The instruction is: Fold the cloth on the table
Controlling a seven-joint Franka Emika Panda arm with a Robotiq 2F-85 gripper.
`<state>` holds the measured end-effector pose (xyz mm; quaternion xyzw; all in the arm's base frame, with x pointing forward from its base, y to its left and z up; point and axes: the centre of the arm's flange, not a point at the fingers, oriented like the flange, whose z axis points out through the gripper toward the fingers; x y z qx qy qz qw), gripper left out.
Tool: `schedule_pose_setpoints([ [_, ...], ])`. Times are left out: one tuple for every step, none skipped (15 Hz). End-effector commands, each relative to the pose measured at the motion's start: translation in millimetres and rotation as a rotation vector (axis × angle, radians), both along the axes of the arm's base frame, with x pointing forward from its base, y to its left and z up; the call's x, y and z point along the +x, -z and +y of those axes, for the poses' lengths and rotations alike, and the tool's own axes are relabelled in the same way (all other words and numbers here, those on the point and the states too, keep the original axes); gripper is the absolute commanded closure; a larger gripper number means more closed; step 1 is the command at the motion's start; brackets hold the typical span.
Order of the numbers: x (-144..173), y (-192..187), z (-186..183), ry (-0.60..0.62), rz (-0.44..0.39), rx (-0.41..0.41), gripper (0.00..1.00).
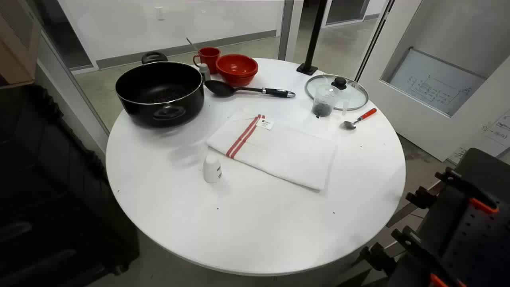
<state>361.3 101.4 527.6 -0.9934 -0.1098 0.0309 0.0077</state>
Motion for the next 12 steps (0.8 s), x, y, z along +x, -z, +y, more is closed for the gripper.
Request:
schedule_pose_setpoints([
  [0,0,0,0.0,0.0,0.0,0.0],
  [0,0,0,0.0,0.0,0.0,0.0],
  [0,0,0,0.0,0.0,0.0,0.0],
  [0,0,0,0.0,0.0,0.0,0.0],
  [0,0,0,0.0,0.0,0.0,0.0],
  [0,0,0,0.0,0.0,0.0,0.0],
  [0,0,0,0.0,0.0,0.0,0.0],
  [0,0,0,0.0,0.0,0.0,0.0],
  [0,0,0,0.0,0.0,0.0,0.0],
  [-1,10,-1,0.013,-0.016,0.032,0.0],
  [-1,18,-2,0.032,-0.037,0.071,0.0],
  [1,34,-6,0.063,-0.069,0.116,0.0],
])
